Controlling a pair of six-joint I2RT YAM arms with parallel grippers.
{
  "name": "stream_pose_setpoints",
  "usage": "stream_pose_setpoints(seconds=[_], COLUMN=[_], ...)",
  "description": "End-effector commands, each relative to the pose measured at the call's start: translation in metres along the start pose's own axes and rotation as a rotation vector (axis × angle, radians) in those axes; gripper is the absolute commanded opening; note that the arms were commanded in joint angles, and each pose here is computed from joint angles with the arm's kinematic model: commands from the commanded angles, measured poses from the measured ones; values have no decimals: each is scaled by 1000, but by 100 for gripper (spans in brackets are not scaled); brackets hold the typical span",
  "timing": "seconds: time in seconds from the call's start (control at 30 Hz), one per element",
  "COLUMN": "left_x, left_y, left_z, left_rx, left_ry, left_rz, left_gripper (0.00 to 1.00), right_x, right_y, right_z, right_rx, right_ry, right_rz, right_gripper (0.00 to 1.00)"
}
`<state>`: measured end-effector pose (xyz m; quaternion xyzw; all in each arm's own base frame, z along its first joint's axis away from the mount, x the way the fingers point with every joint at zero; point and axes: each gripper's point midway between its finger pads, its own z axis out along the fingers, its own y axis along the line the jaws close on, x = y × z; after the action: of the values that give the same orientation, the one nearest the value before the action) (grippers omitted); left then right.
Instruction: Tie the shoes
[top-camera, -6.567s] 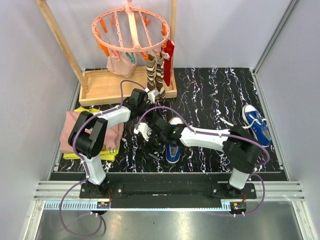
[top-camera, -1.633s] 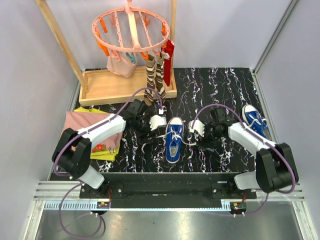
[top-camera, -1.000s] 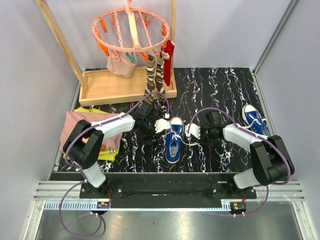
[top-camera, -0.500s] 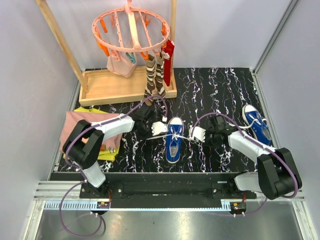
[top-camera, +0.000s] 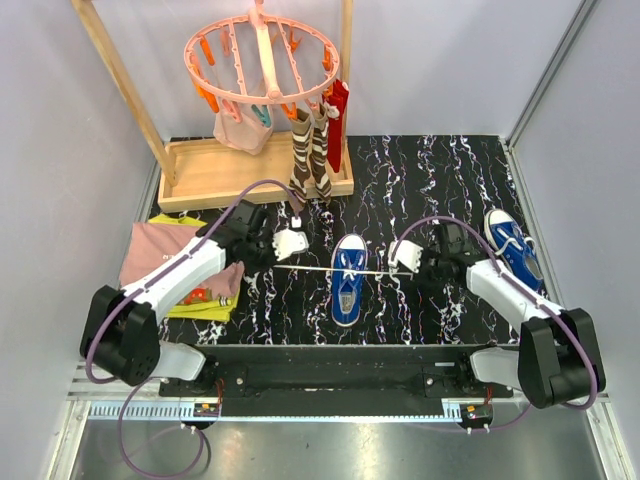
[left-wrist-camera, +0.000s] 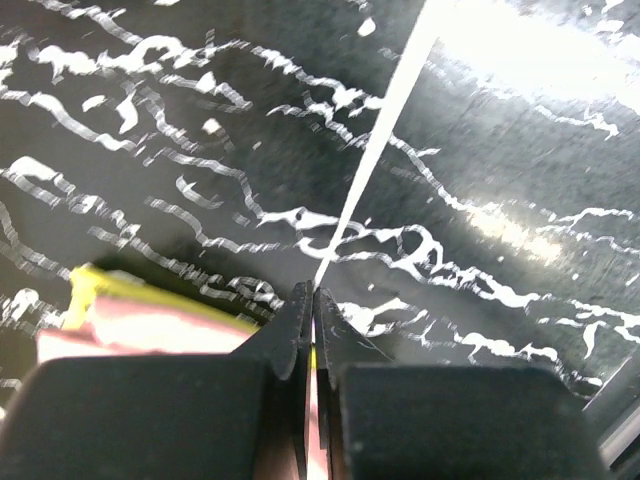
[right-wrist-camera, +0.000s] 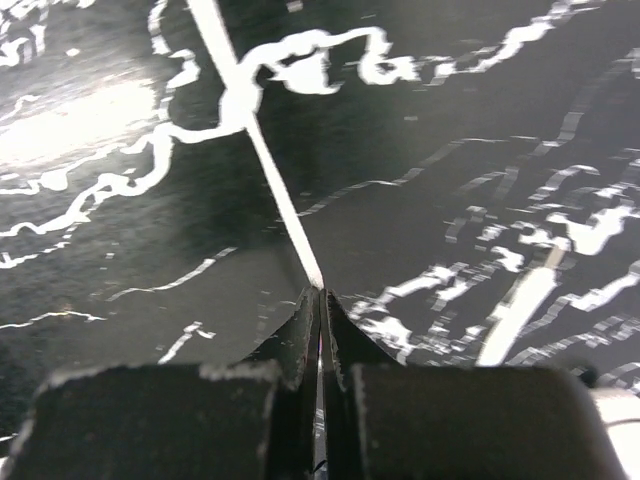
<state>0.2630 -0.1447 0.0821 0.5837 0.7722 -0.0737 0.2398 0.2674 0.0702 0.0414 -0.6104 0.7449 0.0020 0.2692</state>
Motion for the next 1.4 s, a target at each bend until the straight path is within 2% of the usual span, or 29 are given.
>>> stream_pose_setpoints(seconds=[0.0, 0.17, 0.4, 0.57, 0.8, 1.03, 1.37], left_x=[1, -10, -67, -80, -47, 5, 44], left_y=[1, -2, 7, 7, 13, 2, 4], left_z=[-21, -28, -74, -94, -84, -44, 3], left_rx=[-25, -12, -65, -114, -169, -125, -67], left_ry=[-31, -77, -312, -402, -316, -129, 53], left_rz=[11, -14, -70, -97, -145, -118, -80], left_gripper=[0, 0, 0, 0, 0, 0, 0], right_x=[-10, -31, -82, -104, -82, -24, 22], right_y=[-27, -34, -38, -35, -36, -12, 7], right_z=[-23, -34, -82, -109, -101, -55, -6], right_rx=[79, 77, 84, 98, 129, 49, -54], right_ry=[-19, -88, -291, -392, -297, -103, 23], right_rz=[-1, 36, 97, 87, 52, 4, -7], right_gripper=[0, 0, 0, 0, 0, 0, 0])
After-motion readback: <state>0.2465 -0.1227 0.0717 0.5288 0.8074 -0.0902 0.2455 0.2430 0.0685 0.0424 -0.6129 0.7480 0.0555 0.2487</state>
